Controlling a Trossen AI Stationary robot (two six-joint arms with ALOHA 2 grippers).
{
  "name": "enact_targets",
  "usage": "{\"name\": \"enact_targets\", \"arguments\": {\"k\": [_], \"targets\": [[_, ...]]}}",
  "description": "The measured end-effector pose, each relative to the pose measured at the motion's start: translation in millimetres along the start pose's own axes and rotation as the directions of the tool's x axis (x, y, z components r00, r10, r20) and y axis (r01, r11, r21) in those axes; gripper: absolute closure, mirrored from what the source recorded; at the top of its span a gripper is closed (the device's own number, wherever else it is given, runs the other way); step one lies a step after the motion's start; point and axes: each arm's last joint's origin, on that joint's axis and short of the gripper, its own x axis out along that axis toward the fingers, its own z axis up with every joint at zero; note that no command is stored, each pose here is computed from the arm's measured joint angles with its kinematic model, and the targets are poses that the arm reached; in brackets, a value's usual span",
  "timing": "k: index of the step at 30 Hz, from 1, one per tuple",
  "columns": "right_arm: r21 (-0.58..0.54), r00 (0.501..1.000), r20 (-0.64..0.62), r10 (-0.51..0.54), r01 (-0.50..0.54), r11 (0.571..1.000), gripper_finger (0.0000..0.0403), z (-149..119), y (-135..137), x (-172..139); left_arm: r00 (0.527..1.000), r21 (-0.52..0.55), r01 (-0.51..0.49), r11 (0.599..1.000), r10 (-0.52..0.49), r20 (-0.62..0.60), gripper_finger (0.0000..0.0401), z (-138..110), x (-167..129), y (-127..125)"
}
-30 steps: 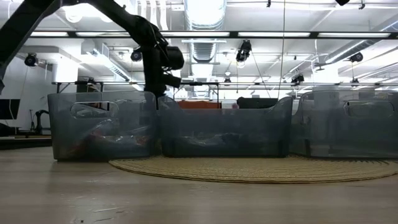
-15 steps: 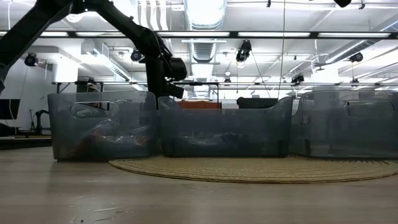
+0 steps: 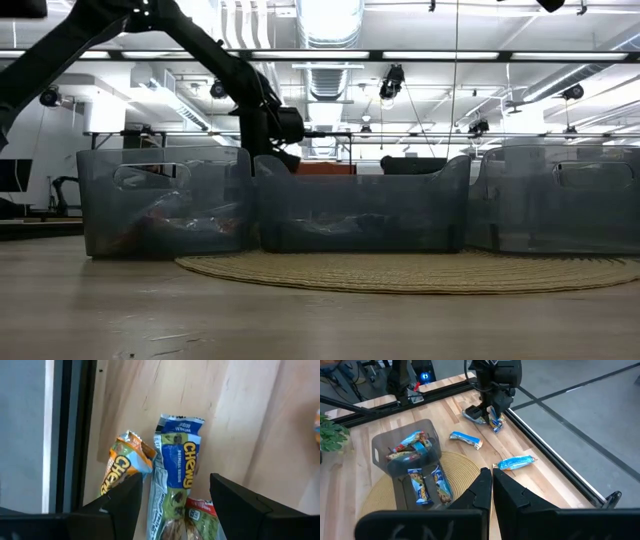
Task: Pick and place Granola Bars by type
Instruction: Put the blue granola bar into the center black bin
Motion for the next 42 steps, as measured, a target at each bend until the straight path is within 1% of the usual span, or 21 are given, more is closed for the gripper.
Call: {"name": "enact_targets", "arguments": {"k": [9, 14, 21, 25, 31, 34, 37, 42], "targets": [[0.005, 1.000, 0.000, 0.000, 0.000, 1.000, 0.0394, 0, 0, 0, 0.999, -0.005, 0.019, 1.000, -0.019, -0.046, 0.0188, -1, 19, 0], [0.007, 1.000, 0.000, 0.000, 0.000, 1.000, 0.0394, 0, 0, 0, 0.998, -0.007, 0.003, 1.000, -0.004, -0.062, 0.0188, -2, 22, 1], [0.008, 1.000, 0.000, 0.000, 0.000, 1.000, 0.0394, 0, 0, 0, 0.997, -0.031, 0.007, 1.000, -0.009, -0.075, 0.0192, -3, 26, 2], [0.008, 1.000, 0.000, 0.000, 0.000, 1.000, 0.0394, 0, 0, 0, 0.997, -0.032, 0.010, 0.999, -0.012, -0.078, 0.0217, -3, 27, 2], [0.008, 1.000, 0.000, 0.000, 0.000, 1.000, 0.0394, 0, 0, 0, 0.996, -0.037, 0.010, 0.999, -0.013, -0.084, 0.0281, -4, 28, 2], [0.008, 1.000, 0.000, 0.000, 0.000, 1.000, 0.0394, 0, 0, 0, 0.996, -0.039, 0.011, 0.999, -0.014, -0.086, 0.0304, -4, 28, 2], [0.008, 1.000, 0.000, 0.000, 0.000, 1.000, 0.0394, 0, 0, 0, 0.996, -0.040, 0.013, 0.999, -0.016, -0.089, 0.0318, -4, 28, 2], [0.007, 1.000, 0.000, 0.000, 0.000, 1.000, 0.0394, 0, 0, 0, 0.994, -0.037, 0.020, 0.999, -0.024, -0.104, 0.0322, -6, 28, 1]]}}
